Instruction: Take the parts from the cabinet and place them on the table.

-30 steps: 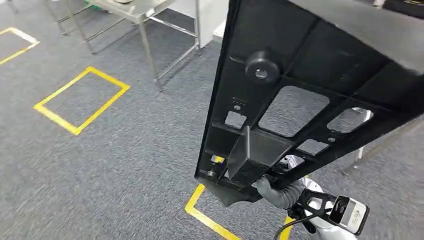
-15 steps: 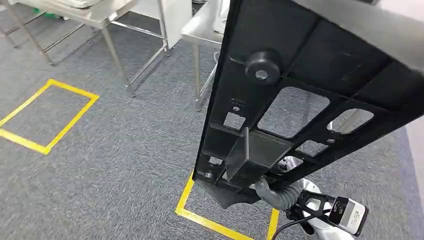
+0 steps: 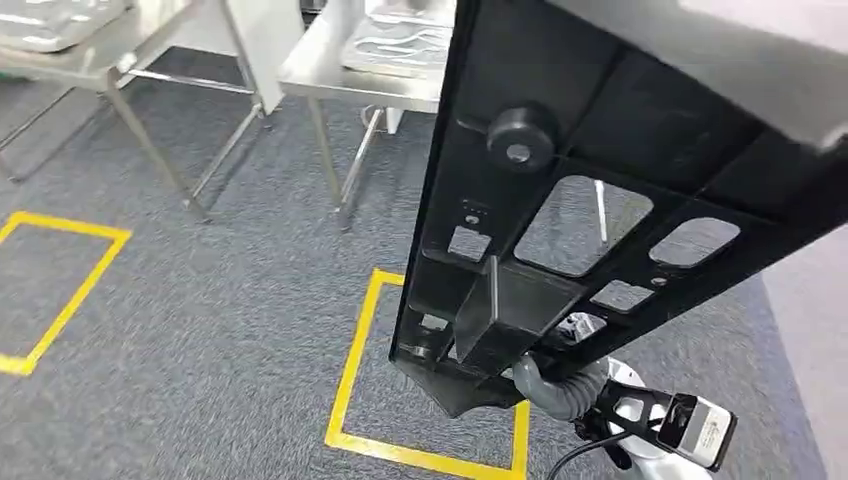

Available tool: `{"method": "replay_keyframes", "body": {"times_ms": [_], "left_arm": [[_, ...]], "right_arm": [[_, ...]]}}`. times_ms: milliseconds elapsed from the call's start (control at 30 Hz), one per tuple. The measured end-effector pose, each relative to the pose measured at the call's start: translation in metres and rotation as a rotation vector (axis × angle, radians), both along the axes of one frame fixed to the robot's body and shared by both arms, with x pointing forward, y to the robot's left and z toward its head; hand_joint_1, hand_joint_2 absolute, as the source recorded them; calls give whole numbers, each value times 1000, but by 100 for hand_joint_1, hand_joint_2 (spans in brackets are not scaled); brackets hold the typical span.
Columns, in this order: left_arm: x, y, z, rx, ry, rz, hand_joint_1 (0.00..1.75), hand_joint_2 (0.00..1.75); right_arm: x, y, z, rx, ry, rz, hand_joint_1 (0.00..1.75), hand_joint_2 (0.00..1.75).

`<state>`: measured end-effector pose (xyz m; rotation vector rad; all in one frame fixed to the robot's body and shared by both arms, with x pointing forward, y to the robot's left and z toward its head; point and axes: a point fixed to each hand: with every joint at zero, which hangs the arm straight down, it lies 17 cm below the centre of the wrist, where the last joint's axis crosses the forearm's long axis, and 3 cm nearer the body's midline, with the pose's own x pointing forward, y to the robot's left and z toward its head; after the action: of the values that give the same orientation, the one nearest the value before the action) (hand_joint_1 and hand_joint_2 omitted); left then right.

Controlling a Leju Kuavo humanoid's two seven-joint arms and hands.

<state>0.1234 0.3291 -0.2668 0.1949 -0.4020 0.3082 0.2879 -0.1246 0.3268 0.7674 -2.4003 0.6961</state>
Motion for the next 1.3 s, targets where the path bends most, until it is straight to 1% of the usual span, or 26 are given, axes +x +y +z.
{"method": "replay_keyframes", "body": {"times_ms": [133, 233, 400, 733, 933, 1300], "left_arm": [[-1, 0, 0, 0, 2, 0, 0, 175], [6, -2, 1, -3, -9, 0, 0, 175], [0, -1, 0, -2, 0, 1, 0, 175], [9, -6, 2, -37, -23, -5, 0, 175], [2, -6, 0, -39, -13, -6, 0, 175], [6, -2, 2, -36, -27, -1, 0, 175]], "right_arm": [[-1, 0, -1, -1, 3, 0, 175, 175], [-1, 0, -2, 0, 5, -1, 175, 175], [-2, 0, -2, 2, 7, -2, 175, 175], [-1, 1, -3, -11, -8, -20, 175, 175], [-1, 0, -4, -10, -3, -24, 175, 175], [0, -1, -3, -3, -4, -28, 175, 175]]}}
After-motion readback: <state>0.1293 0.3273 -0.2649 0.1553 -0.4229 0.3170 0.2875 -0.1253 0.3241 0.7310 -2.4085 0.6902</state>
